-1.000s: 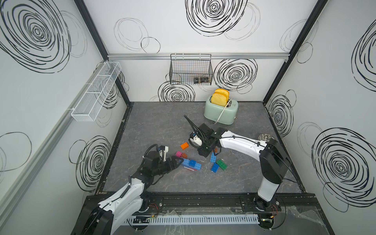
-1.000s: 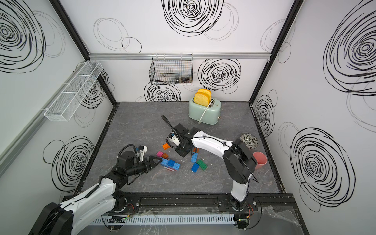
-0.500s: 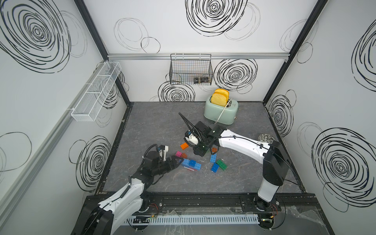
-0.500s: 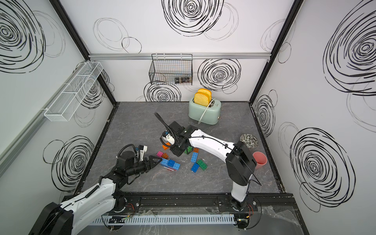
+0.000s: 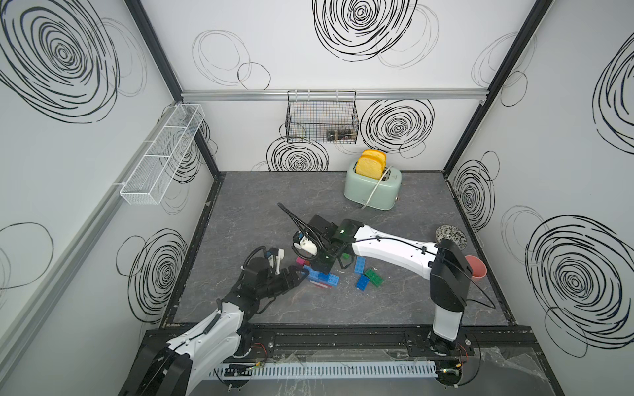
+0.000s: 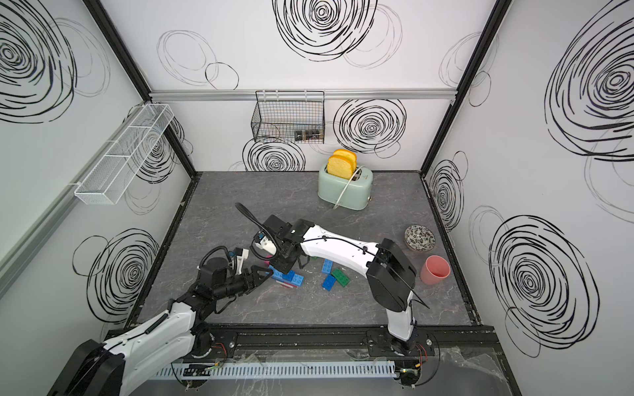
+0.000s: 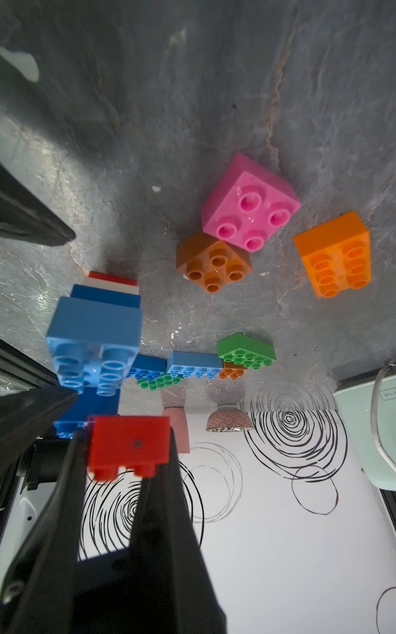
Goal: Assemble a heart with lego
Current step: Assemble the lego brick with the lego brick.
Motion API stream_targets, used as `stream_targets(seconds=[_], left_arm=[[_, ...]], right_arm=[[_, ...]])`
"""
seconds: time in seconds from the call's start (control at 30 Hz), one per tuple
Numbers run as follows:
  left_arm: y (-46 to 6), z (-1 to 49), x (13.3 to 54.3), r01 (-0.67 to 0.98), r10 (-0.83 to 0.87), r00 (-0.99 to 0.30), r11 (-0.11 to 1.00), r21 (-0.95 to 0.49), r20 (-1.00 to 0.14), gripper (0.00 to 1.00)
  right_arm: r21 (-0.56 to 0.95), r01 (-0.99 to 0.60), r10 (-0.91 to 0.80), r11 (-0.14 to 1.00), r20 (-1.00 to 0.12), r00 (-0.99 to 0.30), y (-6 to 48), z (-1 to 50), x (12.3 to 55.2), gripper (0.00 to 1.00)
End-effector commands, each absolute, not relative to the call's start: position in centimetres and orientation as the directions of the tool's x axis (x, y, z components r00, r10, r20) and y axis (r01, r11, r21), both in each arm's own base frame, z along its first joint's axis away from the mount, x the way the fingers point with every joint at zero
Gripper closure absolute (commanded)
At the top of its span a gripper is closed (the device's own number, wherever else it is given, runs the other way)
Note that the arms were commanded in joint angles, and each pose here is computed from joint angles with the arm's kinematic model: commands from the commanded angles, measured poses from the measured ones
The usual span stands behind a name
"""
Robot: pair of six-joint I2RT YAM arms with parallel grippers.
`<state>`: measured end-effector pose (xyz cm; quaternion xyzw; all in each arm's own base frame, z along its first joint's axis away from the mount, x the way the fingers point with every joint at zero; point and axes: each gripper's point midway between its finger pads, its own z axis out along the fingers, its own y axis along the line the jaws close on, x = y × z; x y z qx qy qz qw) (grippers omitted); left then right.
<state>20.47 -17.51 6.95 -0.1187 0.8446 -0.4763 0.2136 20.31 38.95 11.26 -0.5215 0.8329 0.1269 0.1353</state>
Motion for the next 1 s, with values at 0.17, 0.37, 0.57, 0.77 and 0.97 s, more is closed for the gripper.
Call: stream_targets(seconds=[0.17, 0.37, 0.57, 0.77, 0.97], left_arm=[[-17.6, 7.6, 21.1, 0.029, -0.422, -0.864, 0.505, -0.863, -0.275, 0.33], [-17.5, 7.3, 21.0, 0.022, -0.422, -0.865, 0.509, -0.86, -0.272, 0.36], [-17.5, 7.0, 21.0, 0.015, -0.422, -0.866, 0.516, -0.856, -0.27, 0.38], [-17.5, 7.0, 21.0, 0.016, -0.419, -0.867, 0.519, -0.855, -0.27, 0.39], [-17.4, 6.8, 20.9, 0.008, -0.419, -0.868, 0.524, -0.852, -0.266, 0.39]], right_arm=[[0.076, -0.907, -0.844, 0.415, -0.339, -0.415, 39.2, 11.3, 19.3, 0.76], [0.08, -0.911, -0.855, 0.404, -0.321, -0.408, 39.1, 10.7, 18.5, 0.76], [0.07, -0.918, -0.868, 0.39, -0.305, -0.392, 38.8, 10.2, 18.1, 0.77], [0.055, -0.929, -0.883, 0.366, -0.294, -0.365, 38.8, 9.9, 17.6, 0.76], [0.039, -0.935, -0.895, 0.352, -0.279, -0.348, 38.2, 9.4, 17.4, 0.77]])
